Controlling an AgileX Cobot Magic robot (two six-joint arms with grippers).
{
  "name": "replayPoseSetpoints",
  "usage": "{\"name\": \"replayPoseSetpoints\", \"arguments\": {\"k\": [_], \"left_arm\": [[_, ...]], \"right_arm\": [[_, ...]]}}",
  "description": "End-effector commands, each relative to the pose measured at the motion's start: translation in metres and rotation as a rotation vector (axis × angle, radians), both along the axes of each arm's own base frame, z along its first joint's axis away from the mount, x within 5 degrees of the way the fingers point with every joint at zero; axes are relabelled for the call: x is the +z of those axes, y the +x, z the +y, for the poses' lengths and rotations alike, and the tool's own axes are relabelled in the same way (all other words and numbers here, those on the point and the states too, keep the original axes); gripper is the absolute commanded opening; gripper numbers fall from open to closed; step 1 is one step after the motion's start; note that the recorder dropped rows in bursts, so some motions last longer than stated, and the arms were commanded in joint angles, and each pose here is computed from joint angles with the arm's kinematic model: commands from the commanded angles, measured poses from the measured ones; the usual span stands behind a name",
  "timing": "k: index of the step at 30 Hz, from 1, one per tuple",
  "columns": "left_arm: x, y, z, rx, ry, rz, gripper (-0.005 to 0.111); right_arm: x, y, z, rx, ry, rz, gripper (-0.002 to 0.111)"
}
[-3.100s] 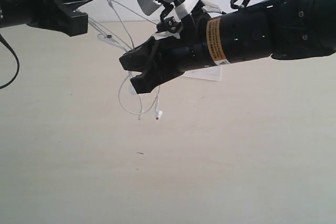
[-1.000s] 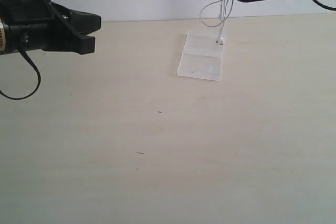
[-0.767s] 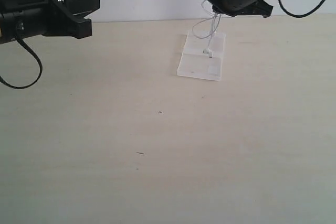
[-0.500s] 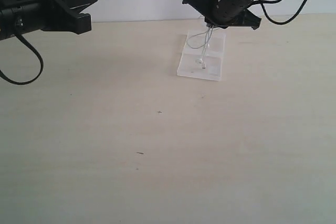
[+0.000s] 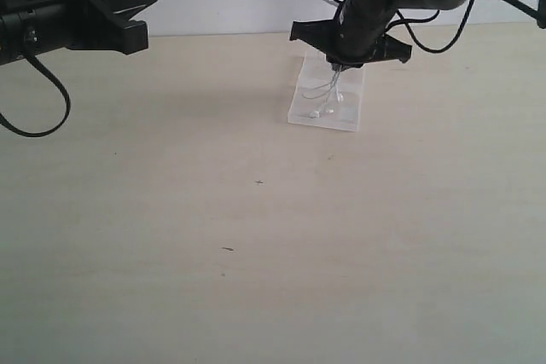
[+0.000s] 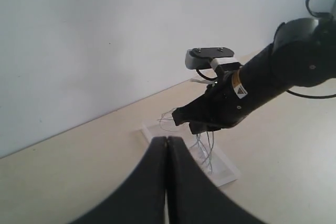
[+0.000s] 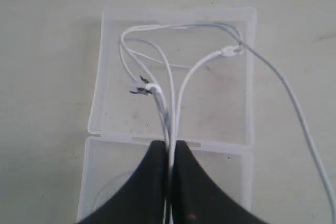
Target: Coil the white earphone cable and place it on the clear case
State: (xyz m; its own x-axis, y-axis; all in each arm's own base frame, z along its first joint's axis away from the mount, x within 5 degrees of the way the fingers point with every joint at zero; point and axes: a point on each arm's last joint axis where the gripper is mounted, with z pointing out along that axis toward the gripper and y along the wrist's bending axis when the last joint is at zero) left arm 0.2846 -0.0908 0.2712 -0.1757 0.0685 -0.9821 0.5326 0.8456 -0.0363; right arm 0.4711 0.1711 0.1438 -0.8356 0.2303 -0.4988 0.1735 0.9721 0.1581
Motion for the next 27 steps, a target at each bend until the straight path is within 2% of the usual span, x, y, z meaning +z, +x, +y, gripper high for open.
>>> {"name": "replayPoseSetpoints", "arguments": {"k": [1,4,11,22,27], "left_arm": [[0.000,0.000,0.001,0.004,-0.009,-0.001,0.000],[0.000,0.000,0.001,0.004,-0.009,-0.001,0.000],[0.002,0.000,0.000,-0.007,-0.037,-0.019,0.000],[0.004,0.000,-0.001,-0.017,-0.050,-0.031,0.000],[0.004,0.000,-0.001,-0.017,-0.050,-0.031,0.000]], "right_arm": [[0.010,0.013,0.008,0.053,0.005,0.044,0.000],[0.006,0.022,0.008,0.041,0.057,0.078,0.000],[-0.004,0.034,-0.014,0.058,0.009,0.162,0.000],[-0.001,0.034,-0.010,0.073,0.045,0.161,0.000],[-0.002,0.032,-0.007,0.098,0.043,0.172,0.009]]}}
